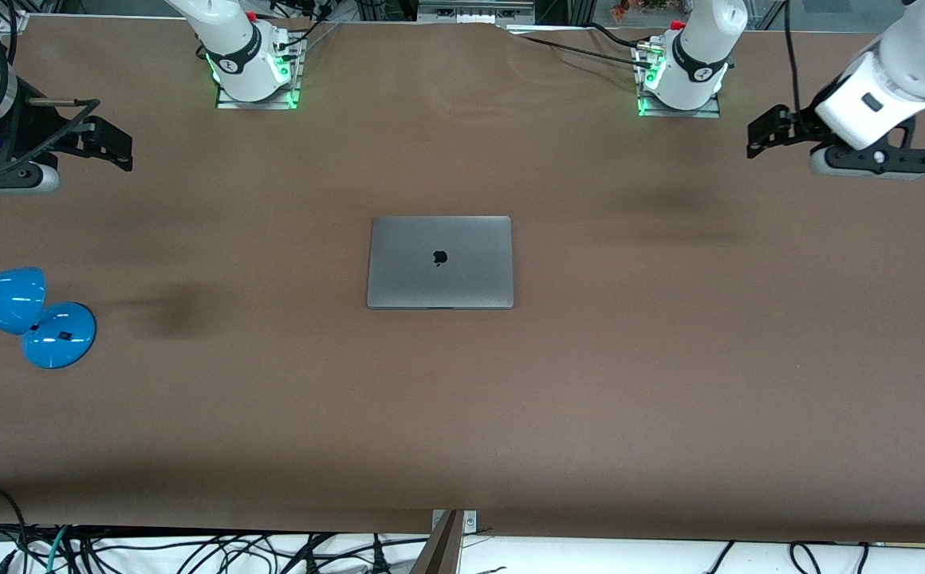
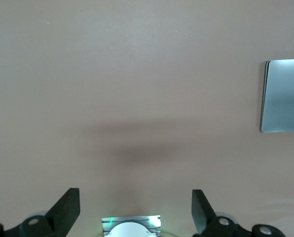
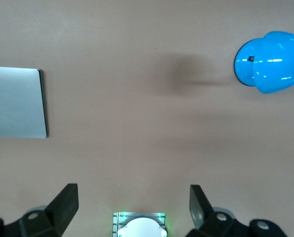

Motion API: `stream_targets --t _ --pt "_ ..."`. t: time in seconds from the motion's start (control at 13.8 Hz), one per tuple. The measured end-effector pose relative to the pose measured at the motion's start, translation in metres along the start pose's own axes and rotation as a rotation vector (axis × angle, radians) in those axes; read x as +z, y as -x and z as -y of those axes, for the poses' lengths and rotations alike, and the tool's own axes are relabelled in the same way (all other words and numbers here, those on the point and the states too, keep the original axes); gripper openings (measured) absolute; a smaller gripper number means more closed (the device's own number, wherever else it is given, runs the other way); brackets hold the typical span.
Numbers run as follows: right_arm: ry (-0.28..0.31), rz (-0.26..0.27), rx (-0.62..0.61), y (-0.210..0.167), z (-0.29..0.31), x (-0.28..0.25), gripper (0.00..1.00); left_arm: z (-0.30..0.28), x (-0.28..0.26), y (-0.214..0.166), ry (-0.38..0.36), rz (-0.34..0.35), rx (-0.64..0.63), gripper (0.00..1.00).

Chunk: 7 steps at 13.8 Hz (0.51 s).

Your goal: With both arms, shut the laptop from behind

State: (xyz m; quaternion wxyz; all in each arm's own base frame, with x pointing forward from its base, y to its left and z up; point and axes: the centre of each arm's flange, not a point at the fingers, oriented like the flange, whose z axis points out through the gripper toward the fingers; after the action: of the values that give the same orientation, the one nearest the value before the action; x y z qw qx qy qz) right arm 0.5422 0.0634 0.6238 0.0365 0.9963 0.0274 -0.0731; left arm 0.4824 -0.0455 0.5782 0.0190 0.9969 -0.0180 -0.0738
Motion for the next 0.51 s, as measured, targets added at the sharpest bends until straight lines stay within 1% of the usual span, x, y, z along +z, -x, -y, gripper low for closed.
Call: stream_targets --t 0.14,0.36,0.51 --pt "-0.015 0.003 0.002 -0.0001 -0.0006 0.0007 1.0 0.0031 -0.0006 0.002 -0.015 0.007 0.012 1.0" --pt "-0.086 0.008 0.009 0.0 -0.0006 0.0007 1.0 -0.0008 0.0008 0.0038 -0.021 0.02 0.021 1.0" --pt "-0.099 0.008 0.016 -0.0002 -0.0044 0.0008 1.0 -0.0005 0.0012 0.0043 -0.022 0.025 0.021 1.0"
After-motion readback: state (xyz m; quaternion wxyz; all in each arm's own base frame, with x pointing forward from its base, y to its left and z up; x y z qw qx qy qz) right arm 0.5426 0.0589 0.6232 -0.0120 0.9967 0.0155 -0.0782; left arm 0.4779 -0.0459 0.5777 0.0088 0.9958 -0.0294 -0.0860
